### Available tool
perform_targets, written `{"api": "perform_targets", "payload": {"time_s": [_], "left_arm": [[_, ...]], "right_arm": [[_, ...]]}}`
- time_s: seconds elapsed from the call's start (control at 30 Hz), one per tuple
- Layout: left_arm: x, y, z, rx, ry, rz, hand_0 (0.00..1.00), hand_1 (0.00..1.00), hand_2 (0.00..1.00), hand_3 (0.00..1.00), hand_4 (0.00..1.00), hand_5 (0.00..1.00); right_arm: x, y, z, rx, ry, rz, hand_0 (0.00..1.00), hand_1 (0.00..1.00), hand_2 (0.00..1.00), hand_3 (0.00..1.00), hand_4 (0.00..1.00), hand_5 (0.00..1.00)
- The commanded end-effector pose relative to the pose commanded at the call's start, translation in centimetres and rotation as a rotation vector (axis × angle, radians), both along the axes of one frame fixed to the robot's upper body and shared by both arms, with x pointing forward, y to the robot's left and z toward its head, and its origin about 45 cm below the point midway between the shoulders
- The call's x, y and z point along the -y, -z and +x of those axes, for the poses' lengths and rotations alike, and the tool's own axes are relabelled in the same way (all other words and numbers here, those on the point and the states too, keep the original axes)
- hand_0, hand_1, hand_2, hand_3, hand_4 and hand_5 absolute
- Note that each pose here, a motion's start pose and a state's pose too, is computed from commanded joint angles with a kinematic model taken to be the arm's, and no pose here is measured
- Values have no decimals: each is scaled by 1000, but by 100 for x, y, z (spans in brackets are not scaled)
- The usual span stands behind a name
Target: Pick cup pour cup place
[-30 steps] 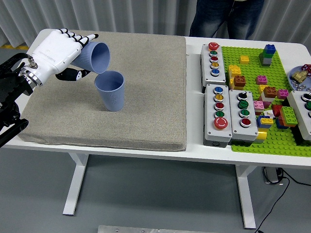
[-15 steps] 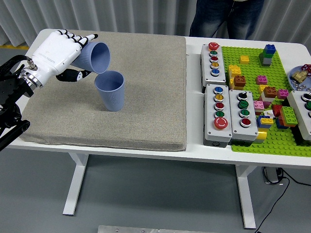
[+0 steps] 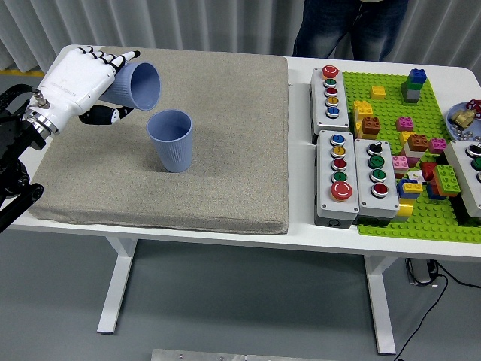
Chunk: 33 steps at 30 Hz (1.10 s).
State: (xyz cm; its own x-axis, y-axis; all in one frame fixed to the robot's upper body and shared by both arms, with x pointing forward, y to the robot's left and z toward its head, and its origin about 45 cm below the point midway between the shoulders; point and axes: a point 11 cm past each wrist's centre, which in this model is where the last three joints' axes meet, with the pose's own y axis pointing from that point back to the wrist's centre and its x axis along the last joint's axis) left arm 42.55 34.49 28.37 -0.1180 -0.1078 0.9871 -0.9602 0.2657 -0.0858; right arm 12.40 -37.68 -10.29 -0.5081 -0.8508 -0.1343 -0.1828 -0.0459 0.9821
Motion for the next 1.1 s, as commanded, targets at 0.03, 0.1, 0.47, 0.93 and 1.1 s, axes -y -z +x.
{"api": "perform_targets", "payload": {"time_s": [0.03,0.1,0.47,0.93,1.1], "left_arm": [[-28,16,0,-12,-9,-38,592,549,700,705,575,194],[-76,37,1,-32,-29,-122,589,549,701,705,575,192],[-216,315,-6,-216,-129,-615,594,548,704,706,577,196],[-67,1024,-235,-383,-247,-1312,592,551,706,711,577,199],[-7,1114,-273,-369,-249,-1356,601,556,705,710,576,197]], "right_arm": [[0,-1,4,1,0,0,770,715,753,628,207,262],[-1,-3,11,3,1,1,770,715,753,627,207,263],[-12,-6,32,6,-1,3,771,715,754,628,208,264],[-60,9,19,1,-5,12,770,715,754,628,206,268],[-75,15,10,-1,-7,15,770,715,754,628,206,269]]}}
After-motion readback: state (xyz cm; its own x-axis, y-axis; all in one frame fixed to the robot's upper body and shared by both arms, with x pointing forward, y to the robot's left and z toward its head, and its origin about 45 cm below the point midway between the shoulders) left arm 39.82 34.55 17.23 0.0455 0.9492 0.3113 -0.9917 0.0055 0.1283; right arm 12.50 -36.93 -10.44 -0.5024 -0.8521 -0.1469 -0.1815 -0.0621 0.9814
